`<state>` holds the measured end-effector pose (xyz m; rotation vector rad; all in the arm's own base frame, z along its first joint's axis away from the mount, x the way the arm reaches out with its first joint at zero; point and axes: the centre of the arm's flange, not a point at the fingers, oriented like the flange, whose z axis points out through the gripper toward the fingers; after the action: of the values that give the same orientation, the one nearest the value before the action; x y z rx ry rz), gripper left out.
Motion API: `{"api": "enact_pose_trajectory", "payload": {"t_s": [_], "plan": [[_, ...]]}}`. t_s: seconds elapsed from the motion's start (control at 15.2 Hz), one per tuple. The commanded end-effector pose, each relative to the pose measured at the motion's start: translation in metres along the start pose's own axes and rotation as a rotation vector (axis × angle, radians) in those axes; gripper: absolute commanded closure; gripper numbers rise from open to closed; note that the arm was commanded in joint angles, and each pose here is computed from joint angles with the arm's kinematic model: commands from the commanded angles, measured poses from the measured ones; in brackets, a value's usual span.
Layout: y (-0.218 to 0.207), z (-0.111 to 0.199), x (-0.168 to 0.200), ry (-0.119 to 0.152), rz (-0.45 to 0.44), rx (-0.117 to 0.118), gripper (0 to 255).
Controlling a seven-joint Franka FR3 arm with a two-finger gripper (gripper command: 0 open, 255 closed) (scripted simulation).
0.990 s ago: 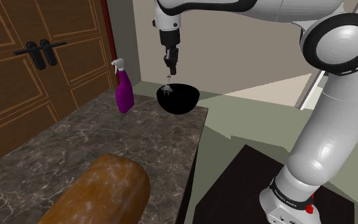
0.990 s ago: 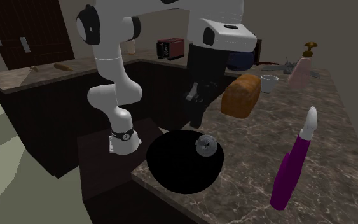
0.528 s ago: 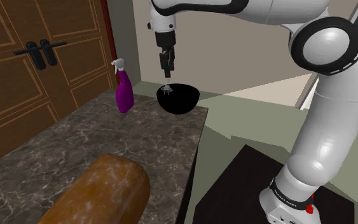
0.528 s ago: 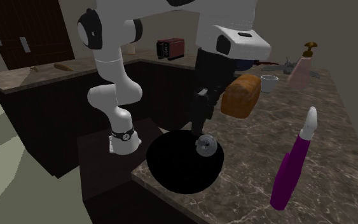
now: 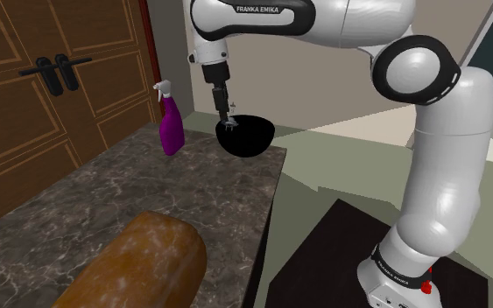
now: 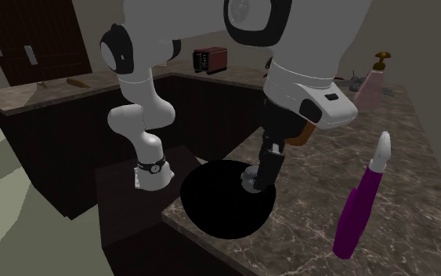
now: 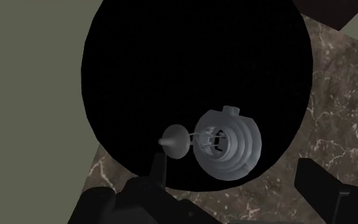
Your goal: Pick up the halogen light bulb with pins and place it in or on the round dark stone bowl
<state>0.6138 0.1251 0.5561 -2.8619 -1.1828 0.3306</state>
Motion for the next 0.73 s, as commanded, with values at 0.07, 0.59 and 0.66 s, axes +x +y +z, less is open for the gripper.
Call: {"api": "enact_pose_trajectory", "payload": {"t_s": [0.07, 0.59, 0.66], "plan": [[-0.0003, 0.0154, 0.0011, 0.0, -0.002, 0.0, 0], [-0.0003, 0.0185, 0.0011, 0.0, -0.002, 0.0, 0], [-0.0003, 0.0185, 0.0011, 0.0, -0.002, 0.0, 255]]}}
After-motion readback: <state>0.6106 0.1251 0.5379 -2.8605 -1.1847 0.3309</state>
